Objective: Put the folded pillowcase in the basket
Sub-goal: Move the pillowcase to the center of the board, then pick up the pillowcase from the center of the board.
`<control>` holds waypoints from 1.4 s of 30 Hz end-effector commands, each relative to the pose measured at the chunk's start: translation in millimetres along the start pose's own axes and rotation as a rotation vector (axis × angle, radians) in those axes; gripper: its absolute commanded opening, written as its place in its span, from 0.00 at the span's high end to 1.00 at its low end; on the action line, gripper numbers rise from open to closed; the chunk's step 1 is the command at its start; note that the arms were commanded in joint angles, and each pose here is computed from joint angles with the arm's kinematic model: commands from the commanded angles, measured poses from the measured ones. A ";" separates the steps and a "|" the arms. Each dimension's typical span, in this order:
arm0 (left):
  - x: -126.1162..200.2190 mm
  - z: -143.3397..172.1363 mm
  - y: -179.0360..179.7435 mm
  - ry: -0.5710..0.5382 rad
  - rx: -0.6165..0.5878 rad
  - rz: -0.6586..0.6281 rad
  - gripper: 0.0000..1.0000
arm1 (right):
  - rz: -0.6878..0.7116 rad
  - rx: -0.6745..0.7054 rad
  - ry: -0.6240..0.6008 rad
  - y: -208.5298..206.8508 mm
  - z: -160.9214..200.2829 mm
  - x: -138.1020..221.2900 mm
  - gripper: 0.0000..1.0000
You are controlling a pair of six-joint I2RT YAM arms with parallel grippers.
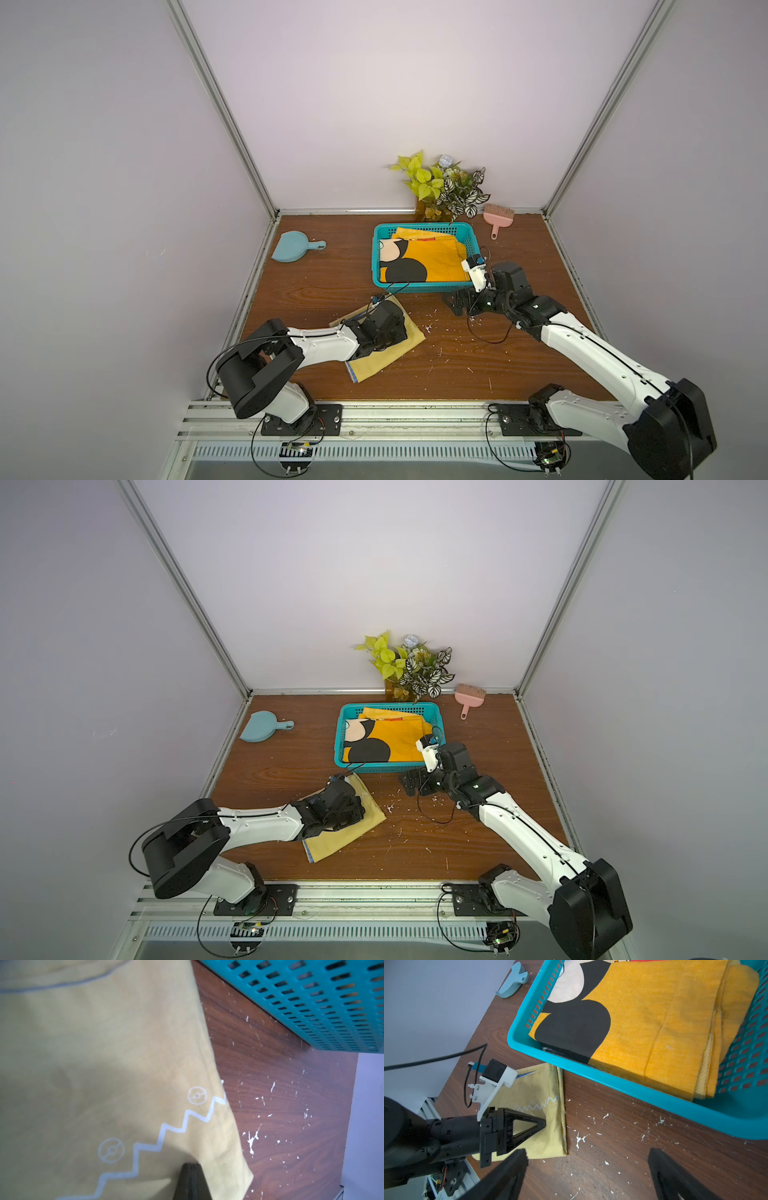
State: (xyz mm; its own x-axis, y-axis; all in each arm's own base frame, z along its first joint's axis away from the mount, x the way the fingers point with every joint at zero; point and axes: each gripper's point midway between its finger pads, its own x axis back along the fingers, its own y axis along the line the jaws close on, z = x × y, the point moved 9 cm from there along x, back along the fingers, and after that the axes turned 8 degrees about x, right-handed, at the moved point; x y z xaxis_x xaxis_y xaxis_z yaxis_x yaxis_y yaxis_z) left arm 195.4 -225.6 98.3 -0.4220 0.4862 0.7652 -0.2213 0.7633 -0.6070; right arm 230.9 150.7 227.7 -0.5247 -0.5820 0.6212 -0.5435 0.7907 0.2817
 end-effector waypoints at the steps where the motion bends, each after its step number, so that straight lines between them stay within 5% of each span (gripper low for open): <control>1: -6.1 16.6 12.9 0.092 -0.050 -0.118 0.98 | 0.018 0.018 -0.034 -1.6 -6.9 9.2 0.02; 18: -41.6 62.4 -63.7 0.320 -0.409 -0.061 0.93 | 0.059 -0.076 -0.055 -25.9 -12.0 22.5 0.01; 20: -39.5 61.5 -71.7 0.315 -0.419 -0.043 0.85 | 0.071 -0.102 -0.058 -31.9 -8.6 24.8 0.01; 24: -22.8 53.2 -84.3 0.253 -0.424 -0.010 0.46 | 0.082 -0.141 -0.079 -41.7 -2.9 30.5 0.01; 27: 0.0 41.6 -87.2 0.161 -0.414 -0.049 0.34 | 0.022 -0.126 -0.100 -38.2 -0.8 33.6 0.01; 33: 42.9 15.1 -57.8 0.003 -0.333 -0.236 0.28 | -0.004 -0.118 -0.075 -36.5 11.8 32.0 0.01; 42: 69.1 0.4 26.5 -0.089 -0.111 -0.268 0.24 | -0.100 -0.104 0.103 -8.1 65.6 -3.0 0.01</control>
State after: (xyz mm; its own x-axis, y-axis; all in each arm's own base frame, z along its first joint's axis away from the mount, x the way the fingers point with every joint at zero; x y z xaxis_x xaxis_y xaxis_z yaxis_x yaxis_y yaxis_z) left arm 166.4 -188.4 143.8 -0.4276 0.2762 0.8607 -0.1680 0.9113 -0.3759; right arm 200.3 121.9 184.0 -0.4275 -0.6249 0.6533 -0.4978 0.7659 0.4069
